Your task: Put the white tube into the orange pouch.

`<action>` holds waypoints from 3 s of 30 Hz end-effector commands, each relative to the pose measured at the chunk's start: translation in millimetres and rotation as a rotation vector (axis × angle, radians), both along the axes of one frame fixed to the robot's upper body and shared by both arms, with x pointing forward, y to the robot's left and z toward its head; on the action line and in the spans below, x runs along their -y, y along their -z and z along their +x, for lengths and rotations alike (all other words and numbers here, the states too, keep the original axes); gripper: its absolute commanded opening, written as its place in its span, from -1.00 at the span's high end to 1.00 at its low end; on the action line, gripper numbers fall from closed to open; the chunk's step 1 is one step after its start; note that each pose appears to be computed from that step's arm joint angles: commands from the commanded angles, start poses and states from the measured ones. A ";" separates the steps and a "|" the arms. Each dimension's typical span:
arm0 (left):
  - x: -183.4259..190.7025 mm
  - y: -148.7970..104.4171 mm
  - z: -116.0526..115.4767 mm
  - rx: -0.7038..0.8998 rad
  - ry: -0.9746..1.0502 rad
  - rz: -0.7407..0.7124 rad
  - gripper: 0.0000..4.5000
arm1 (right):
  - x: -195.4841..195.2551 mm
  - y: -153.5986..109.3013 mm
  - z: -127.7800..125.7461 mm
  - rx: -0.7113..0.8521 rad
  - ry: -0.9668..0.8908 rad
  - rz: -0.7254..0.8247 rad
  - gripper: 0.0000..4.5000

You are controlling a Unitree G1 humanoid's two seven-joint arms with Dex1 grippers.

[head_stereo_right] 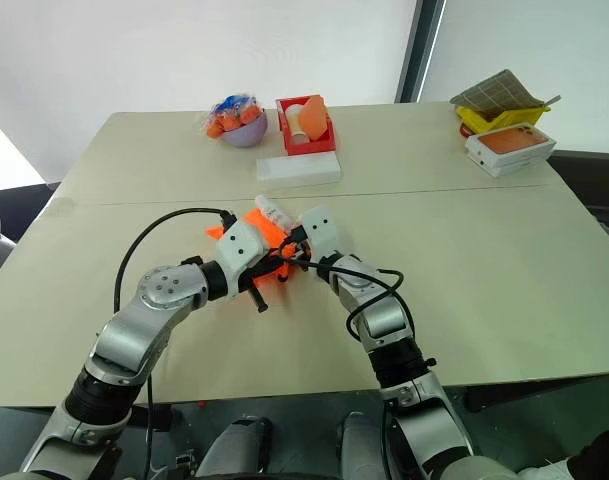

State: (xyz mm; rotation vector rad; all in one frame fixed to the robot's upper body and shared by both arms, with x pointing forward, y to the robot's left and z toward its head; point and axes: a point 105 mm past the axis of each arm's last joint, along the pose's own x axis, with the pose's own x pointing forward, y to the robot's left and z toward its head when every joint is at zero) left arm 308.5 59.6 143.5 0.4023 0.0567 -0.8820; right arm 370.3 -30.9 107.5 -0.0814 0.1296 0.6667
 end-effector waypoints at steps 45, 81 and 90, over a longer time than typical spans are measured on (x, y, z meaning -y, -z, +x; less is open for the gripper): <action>-89.9 -47.7 44.9 -0.341 0.047 -0.353 1.00 | 6.0 -2.8 -111.7 0.009 -0.337 0.034 0.52; -33.4 -21.2 -13.6 -0.390 0.236 -0.232 1.00 | -22.6 -22.1 -34.9 -0.060 -0.002 0.138 0.52; -32.8 -10.3 -19.8 -0.406 0.181 -0.268 1.00 | -18.2 -18.4 -18.4 -0.077 0.075 0.120 0.52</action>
